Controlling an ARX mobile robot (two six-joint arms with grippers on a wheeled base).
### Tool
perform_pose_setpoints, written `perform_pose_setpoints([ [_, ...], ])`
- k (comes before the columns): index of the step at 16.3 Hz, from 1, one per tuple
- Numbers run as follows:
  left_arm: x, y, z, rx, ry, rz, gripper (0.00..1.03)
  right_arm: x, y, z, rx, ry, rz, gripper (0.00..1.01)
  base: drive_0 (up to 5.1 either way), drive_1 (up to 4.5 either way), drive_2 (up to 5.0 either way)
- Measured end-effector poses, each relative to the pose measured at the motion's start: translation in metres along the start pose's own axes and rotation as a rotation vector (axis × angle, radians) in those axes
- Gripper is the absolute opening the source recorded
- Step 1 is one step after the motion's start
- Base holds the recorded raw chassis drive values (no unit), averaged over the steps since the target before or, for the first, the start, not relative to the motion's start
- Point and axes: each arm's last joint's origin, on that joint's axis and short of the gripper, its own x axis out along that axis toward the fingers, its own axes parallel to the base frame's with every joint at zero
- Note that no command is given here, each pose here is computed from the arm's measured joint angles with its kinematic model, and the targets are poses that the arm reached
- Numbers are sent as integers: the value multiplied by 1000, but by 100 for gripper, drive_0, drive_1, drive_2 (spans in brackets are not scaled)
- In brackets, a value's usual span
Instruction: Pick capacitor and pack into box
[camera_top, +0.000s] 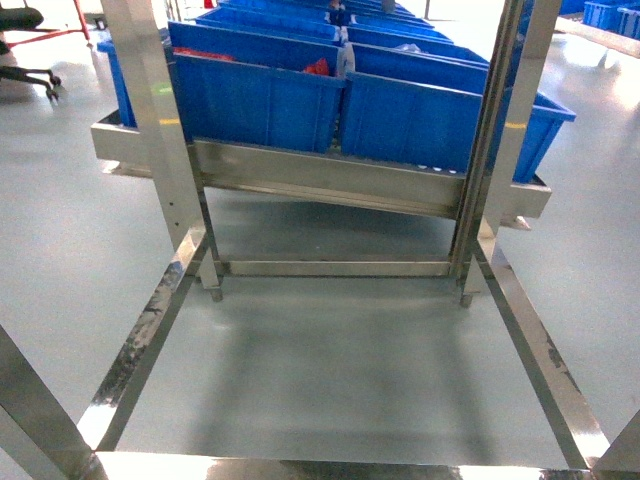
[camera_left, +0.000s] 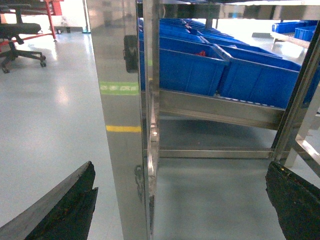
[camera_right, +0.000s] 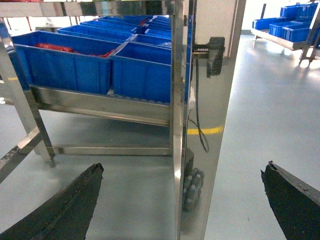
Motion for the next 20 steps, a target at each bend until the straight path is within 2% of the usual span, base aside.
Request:
perform_pose_setpoints([
  [20,0,0,0,6,-2,1,98,0,0,0,-1,0,0,98,0,0,0],
])
